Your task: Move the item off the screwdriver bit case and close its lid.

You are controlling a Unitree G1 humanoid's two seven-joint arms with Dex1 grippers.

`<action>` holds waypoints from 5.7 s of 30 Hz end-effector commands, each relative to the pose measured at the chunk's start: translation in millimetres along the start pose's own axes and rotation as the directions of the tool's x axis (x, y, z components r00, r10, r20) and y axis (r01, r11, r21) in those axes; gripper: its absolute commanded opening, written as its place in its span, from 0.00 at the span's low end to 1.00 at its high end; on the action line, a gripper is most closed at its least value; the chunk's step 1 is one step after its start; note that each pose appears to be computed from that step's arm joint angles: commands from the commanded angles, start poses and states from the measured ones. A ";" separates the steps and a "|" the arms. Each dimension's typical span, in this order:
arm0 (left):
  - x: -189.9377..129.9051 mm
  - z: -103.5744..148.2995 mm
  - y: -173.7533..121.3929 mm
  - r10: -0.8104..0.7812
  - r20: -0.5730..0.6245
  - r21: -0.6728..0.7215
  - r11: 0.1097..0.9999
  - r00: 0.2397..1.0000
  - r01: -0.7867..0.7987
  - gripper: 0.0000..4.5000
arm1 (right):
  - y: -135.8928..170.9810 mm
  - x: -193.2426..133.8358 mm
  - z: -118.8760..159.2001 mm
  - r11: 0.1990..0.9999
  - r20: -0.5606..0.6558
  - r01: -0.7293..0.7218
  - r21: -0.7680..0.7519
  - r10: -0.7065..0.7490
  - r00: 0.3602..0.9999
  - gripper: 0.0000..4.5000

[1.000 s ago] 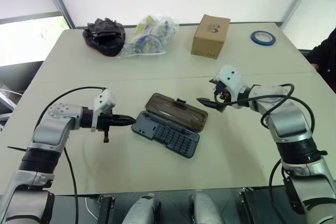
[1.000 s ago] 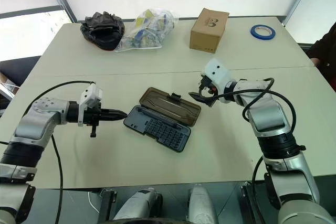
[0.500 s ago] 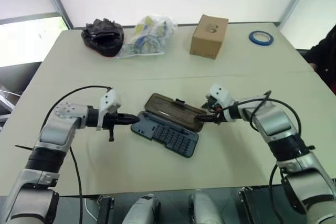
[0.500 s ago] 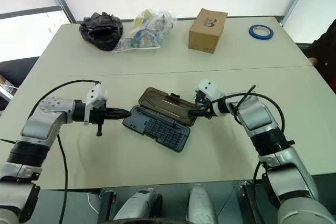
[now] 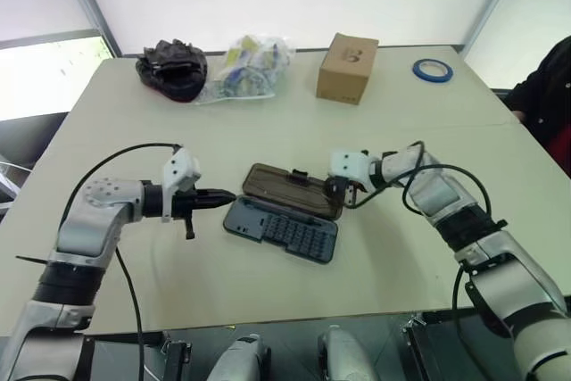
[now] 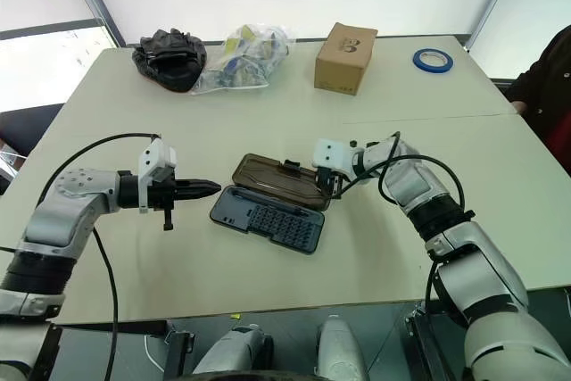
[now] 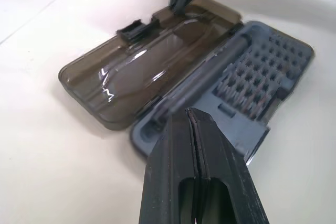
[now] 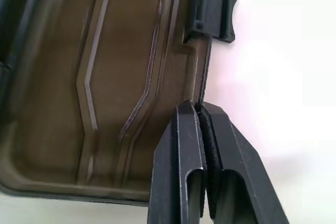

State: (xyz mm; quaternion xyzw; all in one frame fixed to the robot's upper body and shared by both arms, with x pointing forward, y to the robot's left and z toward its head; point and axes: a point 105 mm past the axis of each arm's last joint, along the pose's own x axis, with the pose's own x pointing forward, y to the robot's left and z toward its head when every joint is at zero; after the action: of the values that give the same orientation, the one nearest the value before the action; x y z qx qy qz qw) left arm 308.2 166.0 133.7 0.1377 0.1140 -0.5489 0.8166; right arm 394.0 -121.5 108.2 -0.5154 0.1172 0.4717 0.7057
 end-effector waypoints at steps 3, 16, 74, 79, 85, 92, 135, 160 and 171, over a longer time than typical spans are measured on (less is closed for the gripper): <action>-4.6 5.6 -3.6 -0.007 -0.003 0.025 1.000 1.000 0.007 0.00 | -30.6 -9.9 -23.1 0.966 -0.118 0.102 -0.238 -0.134 0.984 0.00; 4.2 -0.1 -10.7 -0.035 -0.004 0.023 0.999 0.999 0.035 0.00 | -35.1 5.9 -16.6 0.964 -0.083 0.105 -0.246 -0.129 0.988 0.00; 33.0 -5.9 -63.8 -0.253 -0.030 0.040 0.966 0.967 0.254 0.00 | -26.9 -73.4 48.5 0.942 0.107 0.171 0.288 -0.210 0.972 0.94; 43.8 -10.6 -55.9 -0.214 -0.059 0.070 0.973 0.975 0.218 0.00 | -22.0 -67.3 42.2 0.939 0.096 0.163 0.303 -0.201 0.975 0.94; 40.7 -57.6 -60.8 -0.234 -0.298 0.165 0.942 0.925 0.292 0.00 | -22.8 -59.5 33.6 0.939 0.081 0.154 0.309 -0.187 0.979 0.94; 39.8 -67.3 -54.8 -0.220 -0.297 0.161 0.948 0.929 0.276 0.00 | -23.8 -37.3 26.4 0.958 0.062 0.068 0.280 -0.088 0.994 0.94; 42.0 -59.8 -54.8 -0.140 -0.162 0.047 0.988 0.977 0.149 0.00 | -13.2 -59.1 62.6 0.971 0.122 0.199 0.135 -0.215 0.969 0.01; 57.6 6.7 79.8 0.321 0.124 -0.281 0.919 0.939 -0.277 0.00 | -6.3 -50.9 69.5 0.972 0.137 0.223 0.069 -0.231 0.963 0.01; 76.5 3.9 57.6 0.114 0.185 -0.332 0.942 0.976 -0.047 0.00 | -6.9 -55.5 74.0 0.969 0.146 0.234 0.085 -0.244 0.959 0.43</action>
State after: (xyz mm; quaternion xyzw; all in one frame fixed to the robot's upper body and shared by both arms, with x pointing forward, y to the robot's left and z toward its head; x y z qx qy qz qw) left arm 386.1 120.8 97.2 -0.0462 0.1453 -0.4887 0.8590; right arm 350.6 -96.3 166.0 -0.4607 0.0451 0.4189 0.7812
